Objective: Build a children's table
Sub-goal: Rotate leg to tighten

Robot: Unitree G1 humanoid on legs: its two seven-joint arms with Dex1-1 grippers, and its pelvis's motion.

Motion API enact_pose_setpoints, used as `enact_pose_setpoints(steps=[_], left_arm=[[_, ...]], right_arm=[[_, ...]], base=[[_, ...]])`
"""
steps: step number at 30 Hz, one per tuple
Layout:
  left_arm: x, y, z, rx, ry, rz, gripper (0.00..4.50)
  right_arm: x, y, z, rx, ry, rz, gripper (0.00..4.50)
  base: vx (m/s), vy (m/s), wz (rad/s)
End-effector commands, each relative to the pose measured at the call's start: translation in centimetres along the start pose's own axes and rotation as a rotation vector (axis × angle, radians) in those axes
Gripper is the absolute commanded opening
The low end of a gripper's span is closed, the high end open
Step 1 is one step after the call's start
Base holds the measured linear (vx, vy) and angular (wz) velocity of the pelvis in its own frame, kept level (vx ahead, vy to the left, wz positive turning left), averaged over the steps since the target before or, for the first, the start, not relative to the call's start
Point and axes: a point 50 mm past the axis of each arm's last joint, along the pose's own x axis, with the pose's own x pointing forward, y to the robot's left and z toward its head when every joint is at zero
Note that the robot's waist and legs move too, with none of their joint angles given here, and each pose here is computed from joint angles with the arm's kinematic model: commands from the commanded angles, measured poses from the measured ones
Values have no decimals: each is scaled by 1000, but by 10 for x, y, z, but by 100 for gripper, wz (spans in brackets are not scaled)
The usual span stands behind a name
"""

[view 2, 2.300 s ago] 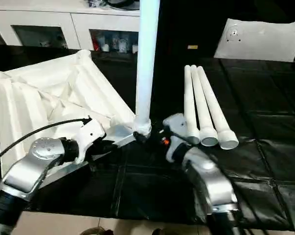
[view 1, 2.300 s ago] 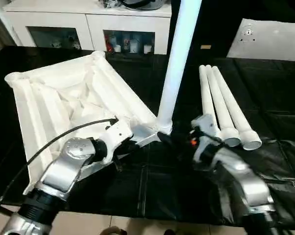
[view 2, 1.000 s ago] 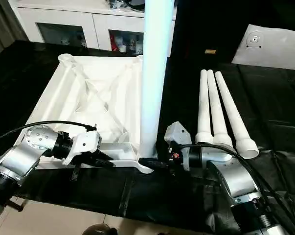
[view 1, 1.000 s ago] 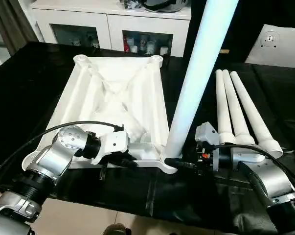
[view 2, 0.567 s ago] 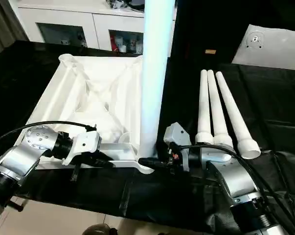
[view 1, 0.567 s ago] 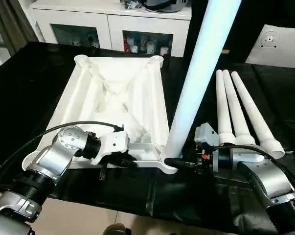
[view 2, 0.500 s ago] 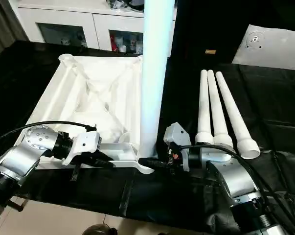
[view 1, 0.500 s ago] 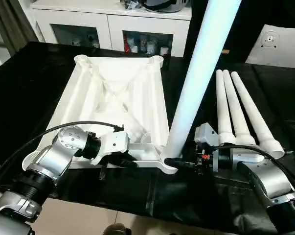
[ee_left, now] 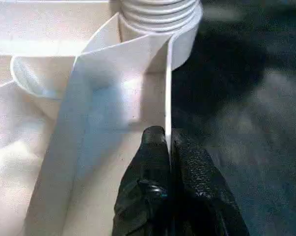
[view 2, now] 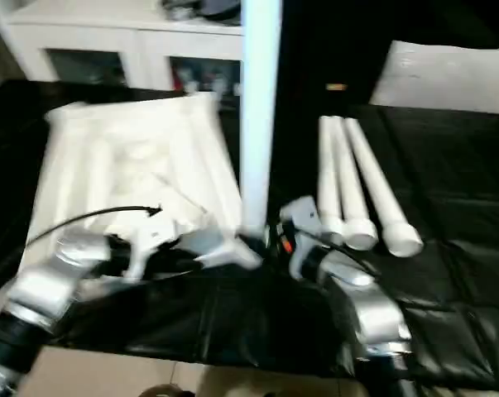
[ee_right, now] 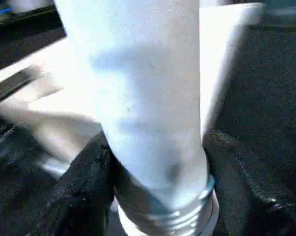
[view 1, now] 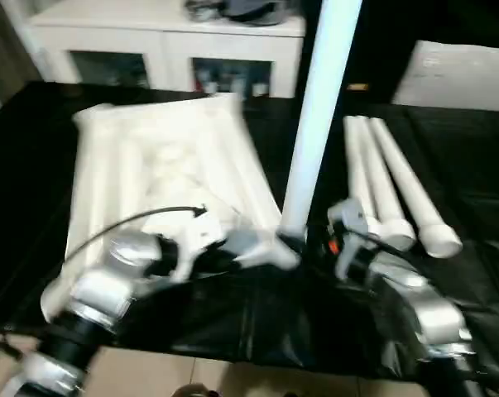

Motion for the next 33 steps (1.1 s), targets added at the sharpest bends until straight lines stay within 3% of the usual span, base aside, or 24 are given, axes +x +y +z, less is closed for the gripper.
enact_pose_setpoints(steps=[1, 4, 7, 12, 13, 17, 25, 26, 29, 33], left_arm=[[7, -5, 32, 35, -116, 54, 0], [21, -14, 46, -26, -141, 154, 0], [24, -18, 50, -43, -146, 170, 0], [23, -17, 43, -31, -92, 184, 0], [21, -15, 42, -36, -81, 190, 0], [15, -10, 39, -31, -62, 206, 0], [-4, 8, 25, 77, -18, 116, 0], [-4, 8, 25, 77, -18, 116, 0], [-15, 10, 17, 178, 13, -22, 0], [-21, 13, 11, 239, 39, -112, 0]], right_arm=[[18, 17, -12, 84, 45, -6, 241], [33, 18, -12, 150, 48, -137, 241], [39, 21, -11, 146, 55, -155, 241], [40, 20, -9, 135, 42, -163, 241], [39, 19, -8, 132, 36, -168, 276], [36, 16, -7, 126, 24, -177, 318], [7, 1, 9, -14, -43, -83, 376], [7, 1, 9, -14, -43, -83, 400], [-13, -4, 19, -118, -47, 25, 407], [-25, -9, 25, -185, -30, 103, 450]], base=[[0, 0, 0], [0, 0, 0], [0, 0, 0], [0, 0, 0], [0, 0, 0], [0, 0, 0], [0, 0, 0], [0, 0, 0], [0, 0, 0], [0, 0, 0]])
